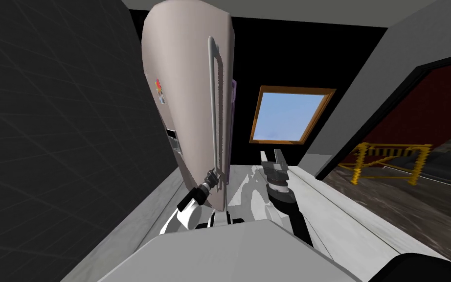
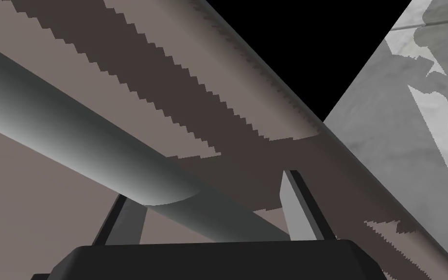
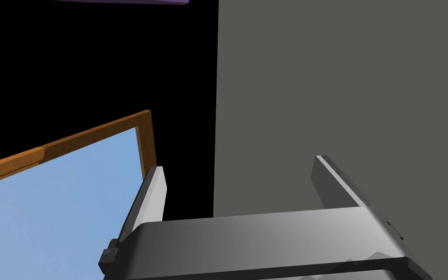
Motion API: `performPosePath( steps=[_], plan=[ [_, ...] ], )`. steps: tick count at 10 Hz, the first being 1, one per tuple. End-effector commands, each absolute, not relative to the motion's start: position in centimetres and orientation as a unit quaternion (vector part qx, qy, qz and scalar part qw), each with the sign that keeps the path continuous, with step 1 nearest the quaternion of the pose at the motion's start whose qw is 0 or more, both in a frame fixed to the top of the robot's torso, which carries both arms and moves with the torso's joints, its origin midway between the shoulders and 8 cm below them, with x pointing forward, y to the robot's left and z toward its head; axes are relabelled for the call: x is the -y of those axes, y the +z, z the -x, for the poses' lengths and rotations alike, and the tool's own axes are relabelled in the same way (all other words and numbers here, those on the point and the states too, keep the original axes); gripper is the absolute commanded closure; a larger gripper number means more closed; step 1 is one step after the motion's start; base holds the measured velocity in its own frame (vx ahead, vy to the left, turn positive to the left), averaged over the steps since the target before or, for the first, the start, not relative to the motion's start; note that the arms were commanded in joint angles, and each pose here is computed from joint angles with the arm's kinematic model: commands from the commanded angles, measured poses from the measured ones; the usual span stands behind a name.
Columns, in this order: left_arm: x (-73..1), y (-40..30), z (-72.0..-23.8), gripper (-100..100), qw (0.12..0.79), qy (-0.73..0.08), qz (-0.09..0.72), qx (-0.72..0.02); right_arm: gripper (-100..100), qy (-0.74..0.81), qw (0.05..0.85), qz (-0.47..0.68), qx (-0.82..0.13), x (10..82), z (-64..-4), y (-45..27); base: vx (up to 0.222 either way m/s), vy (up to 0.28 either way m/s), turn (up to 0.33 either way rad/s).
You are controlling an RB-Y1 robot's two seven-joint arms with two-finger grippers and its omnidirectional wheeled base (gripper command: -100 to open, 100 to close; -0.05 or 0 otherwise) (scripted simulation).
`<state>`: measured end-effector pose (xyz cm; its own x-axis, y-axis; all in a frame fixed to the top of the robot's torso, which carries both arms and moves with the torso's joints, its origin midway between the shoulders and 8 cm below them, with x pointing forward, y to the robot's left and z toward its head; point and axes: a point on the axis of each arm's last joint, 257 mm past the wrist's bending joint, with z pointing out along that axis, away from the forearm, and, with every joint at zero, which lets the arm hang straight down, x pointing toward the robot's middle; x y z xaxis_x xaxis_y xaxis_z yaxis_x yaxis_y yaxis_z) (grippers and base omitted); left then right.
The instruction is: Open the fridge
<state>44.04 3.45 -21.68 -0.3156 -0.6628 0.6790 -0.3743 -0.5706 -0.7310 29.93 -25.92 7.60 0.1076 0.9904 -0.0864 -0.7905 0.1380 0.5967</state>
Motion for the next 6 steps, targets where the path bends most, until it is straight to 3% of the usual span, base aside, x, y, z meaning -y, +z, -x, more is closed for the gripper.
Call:
performPosePath(
  steps=[1, 6],
  plan=[
    [-2.0, -21.4, -42.7, 100, 0.094, -0.679, 0.561, -0.464, 0, 0.623, 0.715, -0.207, -0.241, 25.9, -29.9, 7.6, -0.090, 0.241, -0.187],
    [0.0, -21.1, -40.6, 100, 0.072, -0.684, 0.542, -0.484, 0, 0.623, 0.715, -0.207, -0.241, 25.9, -29.9, 7.6, -0.096, 0.264, -0.133]
  ],
)
